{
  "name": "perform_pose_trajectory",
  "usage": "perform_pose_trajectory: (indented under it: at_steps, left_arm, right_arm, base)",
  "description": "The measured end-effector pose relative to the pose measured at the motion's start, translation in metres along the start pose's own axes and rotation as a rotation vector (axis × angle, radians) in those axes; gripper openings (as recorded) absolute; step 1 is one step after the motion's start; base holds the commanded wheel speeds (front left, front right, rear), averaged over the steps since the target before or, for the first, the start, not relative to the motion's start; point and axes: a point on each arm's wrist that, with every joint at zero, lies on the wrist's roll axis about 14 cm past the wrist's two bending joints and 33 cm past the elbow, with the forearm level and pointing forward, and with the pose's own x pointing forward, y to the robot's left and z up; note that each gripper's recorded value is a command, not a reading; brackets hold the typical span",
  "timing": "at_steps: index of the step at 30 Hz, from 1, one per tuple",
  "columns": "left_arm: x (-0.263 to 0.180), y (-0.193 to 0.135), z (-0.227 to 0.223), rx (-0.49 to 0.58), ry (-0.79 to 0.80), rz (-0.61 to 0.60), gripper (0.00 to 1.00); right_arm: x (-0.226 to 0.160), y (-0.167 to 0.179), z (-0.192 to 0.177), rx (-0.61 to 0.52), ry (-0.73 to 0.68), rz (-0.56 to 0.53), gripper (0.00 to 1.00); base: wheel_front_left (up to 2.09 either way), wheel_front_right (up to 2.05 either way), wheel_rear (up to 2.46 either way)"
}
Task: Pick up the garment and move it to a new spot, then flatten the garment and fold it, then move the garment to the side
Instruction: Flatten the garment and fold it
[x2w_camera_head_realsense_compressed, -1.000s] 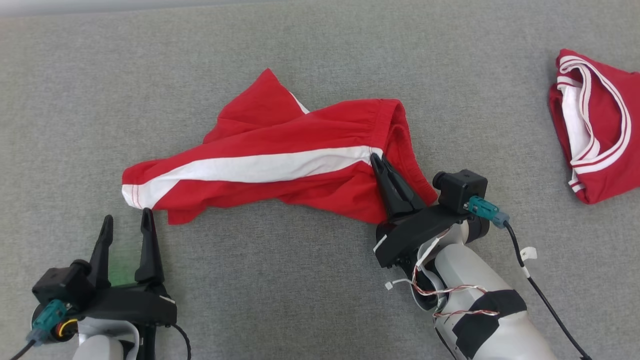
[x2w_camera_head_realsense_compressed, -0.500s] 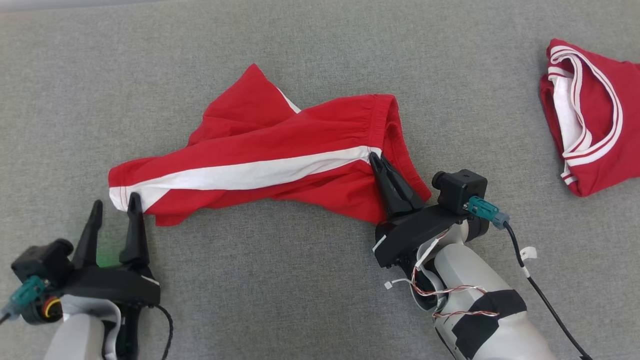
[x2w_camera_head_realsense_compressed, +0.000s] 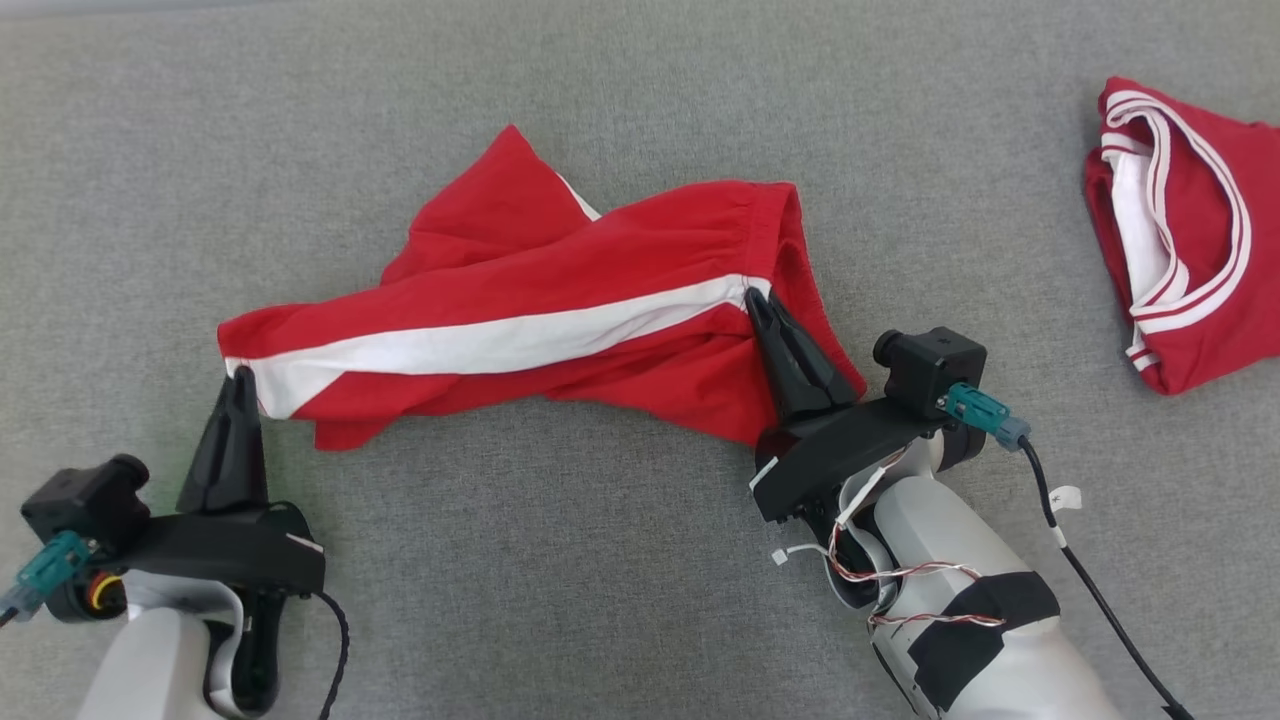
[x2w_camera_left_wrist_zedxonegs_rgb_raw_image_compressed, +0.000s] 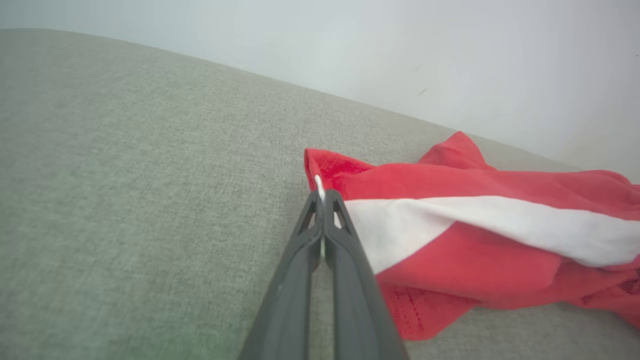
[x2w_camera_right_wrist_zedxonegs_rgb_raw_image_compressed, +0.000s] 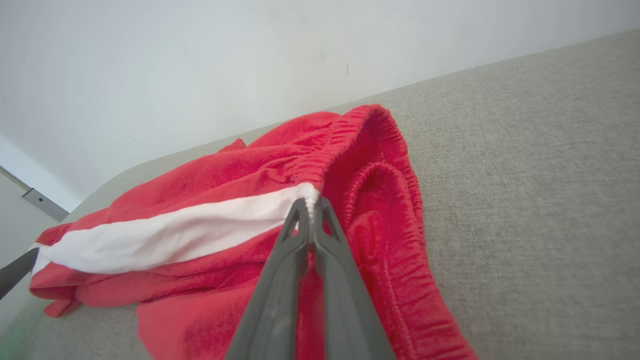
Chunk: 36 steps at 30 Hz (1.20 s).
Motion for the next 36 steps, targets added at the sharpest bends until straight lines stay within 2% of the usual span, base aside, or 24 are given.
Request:
perform_pose_trajectory:
  at_steps: [10,19,29,33,36]
  left_arm:
    - [-0.007,-0.022,0.083,0.098,-0.207,-0.089,0.0]
    - [-0.021,-0.057,0.169,0.261,-0.385,-0.22,0.0]
    - [-0.054,-0.094,0.279,0.436,-0.6,-0.306,0.0]
    - [-0.053,-0.099,0.302,0.483,-0.63,-0.309,0.0]
    - [-0.04,-0.106,0.321,0.531,-0.644,-0.312,0.0]
  right_arm:
    - [-0.003,0.022,0.058,-0.027,-0.14,0.048,0.0]
    - [-0.022,0.042,0.153,-0.055,-0.365,0.091,0.0]
    - [-0.06,0.085,0.252,-0.191,-0.549,0.187,0.0]
    - [-0.059,0.093,0.275,-0.232,-0.579,0.201,0.0]
    - [-0.047,0.093,0.295,-0.307,-0.597,0.192,0.0]
  base:
    - [0.0,0.0,0.0]
    - [0.0,0.0,0.0]
    - [0.0,0.0,0.0]
    - [0.0,0.0,0.0]
    - [0.0,0.0,0.0]
